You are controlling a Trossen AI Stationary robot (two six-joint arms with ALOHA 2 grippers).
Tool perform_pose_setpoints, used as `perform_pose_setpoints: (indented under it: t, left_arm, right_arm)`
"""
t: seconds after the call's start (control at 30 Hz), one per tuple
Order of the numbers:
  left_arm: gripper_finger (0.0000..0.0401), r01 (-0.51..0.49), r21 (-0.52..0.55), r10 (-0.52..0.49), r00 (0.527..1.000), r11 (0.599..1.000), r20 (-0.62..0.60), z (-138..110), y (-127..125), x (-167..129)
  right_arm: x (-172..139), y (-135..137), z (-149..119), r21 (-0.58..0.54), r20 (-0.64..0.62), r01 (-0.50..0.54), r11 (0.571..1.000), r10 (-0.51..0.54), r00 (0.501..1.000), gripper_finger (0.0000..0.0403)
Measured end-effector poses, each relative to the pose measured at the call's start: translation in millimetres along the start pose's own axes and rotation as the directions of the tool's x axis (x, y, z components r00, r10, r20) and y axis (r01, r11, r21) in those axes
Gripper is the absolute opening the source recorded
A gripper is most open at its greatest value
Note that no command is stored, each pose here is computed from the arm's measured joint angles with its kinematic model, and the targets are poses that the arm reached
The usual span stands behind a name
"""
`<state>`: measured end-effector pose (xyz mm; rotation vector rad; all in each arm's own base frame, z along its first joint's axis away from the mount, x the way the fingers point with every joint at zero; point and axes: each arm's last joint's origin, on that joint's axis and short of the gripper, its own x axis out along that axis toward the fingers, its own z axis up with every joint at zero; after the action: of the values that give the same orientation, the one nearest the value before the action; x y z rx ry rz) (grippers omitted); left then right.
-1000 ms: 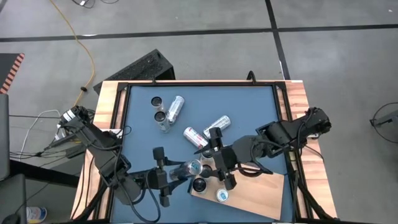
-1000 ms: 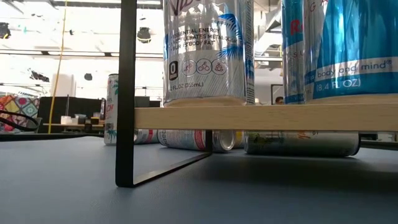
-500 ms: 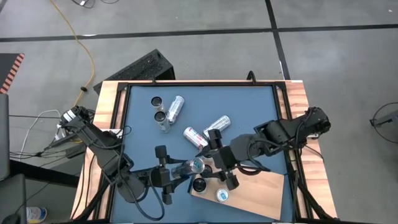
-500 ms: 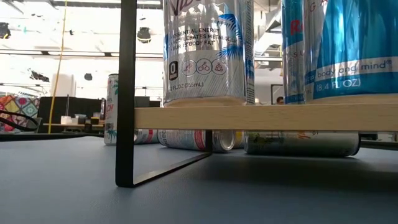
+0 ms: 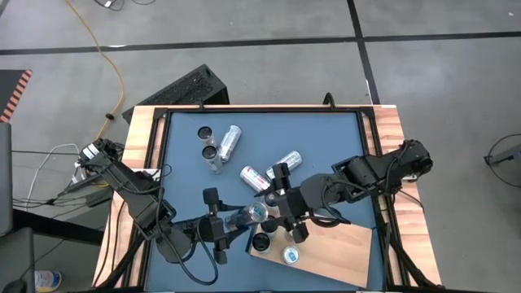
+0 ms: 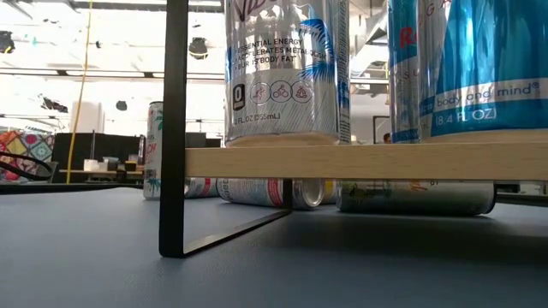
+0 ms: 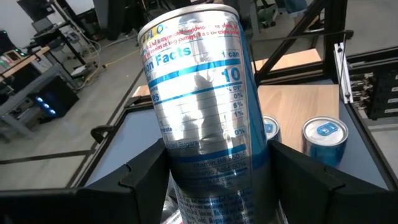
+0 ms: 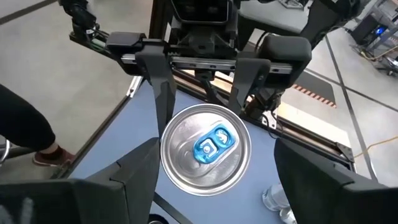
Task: Place canned beverage on shelf
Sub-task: Put the blue soda can on the shelf
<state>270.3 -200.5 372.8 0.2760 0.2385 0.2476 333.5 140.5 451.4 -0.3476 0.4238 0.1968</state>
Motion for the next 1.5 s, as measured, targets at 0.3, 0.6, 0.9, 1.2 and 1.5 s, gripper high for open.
perform_pose_setpoints:
  t: [0.3,0.6,0.9,1.2,1.5]
  left_arm:
    - [0.0227,0.002,0.002,-0.002,1.0,1.0,-0.006,-0.5,2.3,3.3]
    - [0.0227,0.002,0.029,-0.001,1.0,1.0,-0.016,-2.0,2.7,4.6]
    - [0.0227,-0.001,0.035,0.003,0.998,0.999,-0.069,-9.6,3.0,4.5]
    - [0.0227,0.023,0.033,-0.019,0.994,0.999,-0.107,-14.8,2.7,3.9]
    - [0.0227,0.06,0.008,-0.059,0.993,0.998,-0.105,-13.9,2.4,5.3]
  right_arm:
    - [10.1,0.2,-2.8,0.043,-0.017,-0.01,0.999,0.01,1.0,0.0297]
    - [41.5,6.6,-15.7,0.021,-0.096,-0.044,0.999,0.046,0.994,0.0297]
    - [35.1,4.5,-13.3,0.026,-0.086,-0.024,0.999,0.026,0.996,0.0297]
    - [34.1,9.9,-15.7,0.035,-0.116,-0.038,0.999,0.042,0.992,0.0286]
    - [34.0,10.2,-16.0,0.06,-0.119,-0.035,0.998,0.042,0.992,0.0235]
